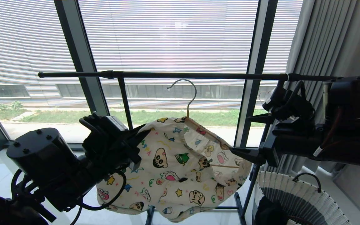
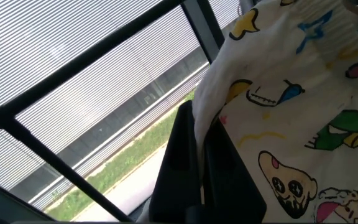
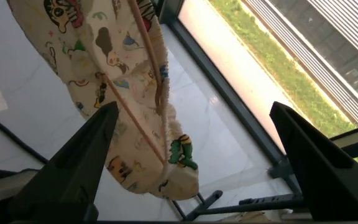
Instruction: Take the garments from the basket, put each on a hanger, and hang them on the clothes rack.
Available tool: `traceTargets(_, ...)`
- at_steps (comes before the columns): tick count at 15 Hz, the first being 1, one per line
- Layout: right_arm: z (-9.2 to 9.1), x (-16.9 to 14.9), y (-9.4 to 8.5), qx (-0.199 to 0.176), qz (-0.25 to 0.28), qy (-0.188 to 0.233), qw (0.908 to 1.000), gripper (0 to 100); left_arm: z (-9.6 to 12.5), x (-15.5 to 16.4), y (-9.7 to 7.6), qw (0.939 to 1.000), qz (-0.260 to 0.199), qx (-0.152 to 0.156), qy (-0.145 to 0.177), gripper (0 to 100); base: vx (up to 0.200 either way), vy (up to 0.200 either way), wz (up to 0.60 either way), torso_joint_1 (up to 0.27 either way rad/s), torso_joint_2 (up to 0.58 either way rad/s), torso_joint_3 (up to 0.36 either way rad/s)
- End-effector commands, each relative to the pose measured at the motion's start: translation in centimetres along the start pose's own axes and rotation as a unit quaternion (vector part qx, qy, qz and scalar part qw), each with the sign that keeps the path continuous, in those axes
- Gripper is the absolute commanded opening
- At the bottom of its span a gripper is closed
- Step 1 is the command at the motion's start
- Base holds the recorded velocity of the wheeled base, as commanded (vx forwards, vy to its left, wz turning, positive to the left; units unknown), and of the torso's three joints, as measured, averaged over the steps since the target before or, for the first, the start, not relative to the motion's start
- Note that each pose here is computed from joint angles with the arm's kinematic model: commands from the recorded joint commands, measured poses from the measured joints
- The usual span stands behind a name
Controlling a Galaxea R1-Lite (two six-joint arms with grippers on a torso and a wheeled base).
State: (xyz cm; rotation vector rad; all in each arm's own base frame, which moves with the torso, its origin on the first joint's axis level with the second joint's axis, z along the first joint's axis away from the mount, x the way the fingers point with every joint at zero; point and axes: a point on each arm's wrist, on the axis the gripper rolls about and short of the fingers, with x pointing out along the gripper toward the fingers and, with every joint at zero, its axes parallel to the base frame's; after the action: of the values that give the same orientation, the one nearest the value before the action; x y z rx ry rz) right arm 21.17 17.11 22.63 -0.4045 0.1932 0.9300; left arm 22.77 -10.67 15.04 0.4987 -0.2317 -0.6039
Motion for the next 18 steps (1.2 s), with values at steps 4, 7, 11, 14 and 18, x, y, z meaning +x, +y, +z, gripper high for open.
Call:
traceTargets(4, -0.3, 3.4, -0.5, -0.014, 0.025, 0.029, 0.9992, 100, 1.3, -1.7, 0.2, 0.9996, -0.023, -0.015, -0.009, 0, 0.0, 0.0, 0.0, 0.0, 0.0, 0.0)
traceTargets(7, -0.1, 4.8, -0.6, -0.016, 0.032, 0.032, 0.9988, 100, 1.5, -1.8, 0.2, 0.9995, -0.024, -0.014, -0.013, 0, 0.0, 0.0, 0.0, 0.0, 0.0, 0.0)
traceTargets(11, -0.1, 6.5, -0.8, -0.013, 0.042, 0.051, 0.9977, 100, 1.7, -1.9, 0.2, 0.9993, -0.029, -0.013, -0.019, 0, 0.0, 0.0, 0.0, 0.0, 0.0, 0.0)
traceTargets(14, 0.5, 7.7, 0.3, -0.018, 0.07, 0.054, 0.9959, 100, 1.8, -1.9, 0.0, 0.9991, -0.032, -0.014, -0.022, 0, 0.0, 0.0, 0.0, 0.0, 0.0, 0.0)
traceTargets(18, 0.4, 8.4, 1.1, -0.019, 0.089, 0.056, 0.9943, 100, 2.1, -1.9, -0.4, 0.9986, -0.042, -0.013, -0.029, 0, 0.0, 0.0, 0.0, 0.0, 0.0, 0.0)
